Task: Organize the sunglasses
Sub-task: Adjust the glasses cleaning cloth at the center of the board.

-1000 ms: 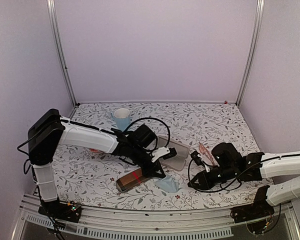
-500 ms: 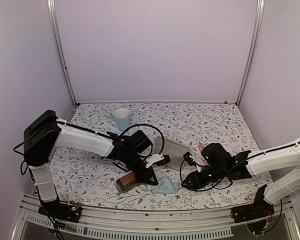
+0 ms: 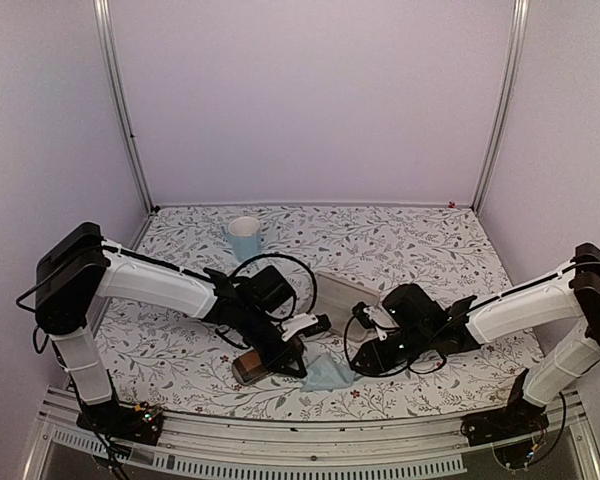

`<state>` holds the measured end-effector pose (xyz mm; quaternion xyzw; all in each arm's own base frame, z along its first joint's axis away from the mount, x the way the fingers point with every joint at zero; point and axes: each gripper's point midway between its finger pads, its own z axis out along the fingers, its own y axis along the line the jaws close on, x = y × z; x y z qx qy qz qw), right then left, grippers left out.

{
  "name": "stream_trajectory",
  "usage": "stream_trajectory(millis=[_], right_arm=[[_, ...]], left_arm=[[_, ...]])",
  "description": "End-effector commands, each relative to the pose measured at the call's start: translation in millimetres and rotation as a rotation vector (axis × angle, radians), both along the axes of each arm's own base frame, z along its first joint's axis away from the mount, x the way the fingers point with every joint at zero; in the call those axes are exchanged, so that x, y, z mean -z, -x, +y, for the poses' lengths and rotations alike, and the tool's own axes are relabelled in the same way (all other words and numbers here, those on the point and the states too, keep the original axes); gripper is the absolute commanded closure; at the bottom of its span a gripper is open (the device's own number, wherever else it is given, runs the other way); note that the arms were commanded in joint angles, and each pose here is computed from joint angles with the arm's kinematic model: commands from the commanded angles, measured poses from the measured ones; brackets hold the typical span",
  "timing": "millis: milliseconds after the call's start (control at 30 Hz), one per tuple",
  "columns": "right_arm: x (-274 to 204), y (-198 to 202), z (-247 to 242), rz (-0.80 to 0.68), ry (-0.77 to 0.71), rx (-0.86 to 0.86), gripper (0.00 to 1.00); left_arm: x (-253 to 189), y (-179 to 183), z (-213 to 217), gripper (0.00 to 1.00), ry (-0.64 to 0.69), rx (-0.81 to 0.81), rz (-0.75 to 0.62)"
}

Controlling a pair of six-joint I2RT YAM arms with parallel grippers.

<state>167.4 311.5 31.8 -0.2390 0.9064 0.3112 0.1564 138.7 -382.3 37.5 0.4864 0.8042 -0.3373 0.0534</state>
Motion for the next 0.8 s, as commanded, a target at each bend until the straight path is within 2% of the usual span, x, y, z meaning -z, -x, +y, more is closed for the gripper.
stream_trajectory(millis=[0, 200, 300, 400, 767], right_arm=[[4, -1, 8, -0.011, 0.009, -0.018, 0.70], [8, 3, 9, -0.004, 0.014, -0.015, 0.79], [6, 3, 7, -0.011, 0.012, 0.000, 0.94], [4, 2, -2, -0.018, 0.023, 0.041, 1.00], [-7, 22, -50, 0.015, 0.023, 0.244, 0.98]], left_arm=[[-7, 5, -2, 1.00, 0.014, -0.011, 0.008], [-5, 8, -2, 1.00, 0.007, -0.019, 0.014], [-2, 7, -2, 1.00, 0.003, -0.028, 0.014], [-2, 5, -4, 1.00, 0.006, -0.038, 0.013], [2, -5, -29, 1.00, 0.028, -0.032, 0.033]])
